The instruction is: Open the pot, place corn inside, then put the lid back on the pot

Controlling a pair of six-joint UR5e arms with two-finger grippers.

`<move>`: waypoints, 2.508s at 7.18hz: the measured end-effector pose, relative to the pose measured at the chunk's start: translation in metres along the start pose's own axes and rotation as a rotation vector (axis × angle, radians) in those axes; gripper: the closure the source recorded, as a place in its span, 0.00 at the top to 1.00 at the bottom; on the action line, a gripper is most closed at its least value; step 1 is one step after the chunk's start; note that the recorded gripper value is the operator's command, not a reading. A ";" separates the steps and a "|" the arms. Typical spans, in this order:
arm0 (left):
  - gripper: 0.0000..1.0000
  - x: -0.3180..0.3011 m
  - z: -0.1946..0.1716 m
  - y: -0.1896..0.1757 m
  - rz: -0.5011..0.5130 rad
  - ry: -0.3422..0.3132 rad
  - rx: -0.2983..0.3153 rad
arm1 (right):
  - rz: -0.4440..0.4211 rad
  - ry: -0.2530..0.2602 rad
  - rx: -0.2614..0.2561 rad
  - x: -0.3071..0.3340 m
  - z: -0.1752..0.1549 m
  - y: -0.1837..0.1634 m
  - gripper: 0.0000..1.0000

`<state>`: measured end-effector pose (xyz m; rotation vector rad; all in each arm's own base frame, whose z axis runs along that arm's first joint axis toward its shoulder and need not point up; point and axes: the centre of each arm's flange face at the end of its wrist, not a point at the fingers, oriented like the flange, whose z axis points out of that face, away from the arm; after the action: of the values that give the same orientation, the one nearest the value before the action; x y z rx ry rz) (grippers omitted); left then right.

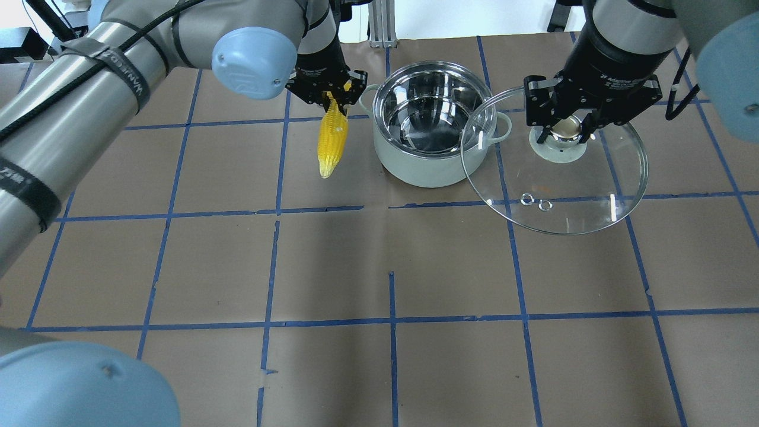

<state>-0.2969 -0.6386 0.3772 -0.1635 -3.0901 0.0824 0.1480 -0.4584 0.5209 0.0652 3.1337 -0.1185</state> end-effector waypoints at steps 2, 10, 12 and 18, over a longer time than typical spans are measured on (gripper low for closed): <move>0.21 0.026 -0.006 -0.032 -0.017 -0.003 -0.037 | -0.004 0.002 -0.002 -0.001 0.001 0.002 0.11; 0.28 0.113 0.033 -0.097 -0.038 0.000 -0.064 | -0.012 0.003 -0.003 0.000 0.002 0.001 0.11; 0.88 0.115 0.050 -0.101 -0.033 -0.010 -0.077 | -0.016 0.003 -0.004 0.000 0.003 0.001 0.11; 1.00 0.116 0.054 -0.102 -0.035 -0.001 -0.077 | -0.019 0.004 -0.001 0.000 0.002 0.001 0.11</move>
<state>-0.4253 -0.7299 0.3341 -0.1127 -3.0975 -0.0385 0.1483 -0.4578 0.5190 0.0356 3.1390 -0.1175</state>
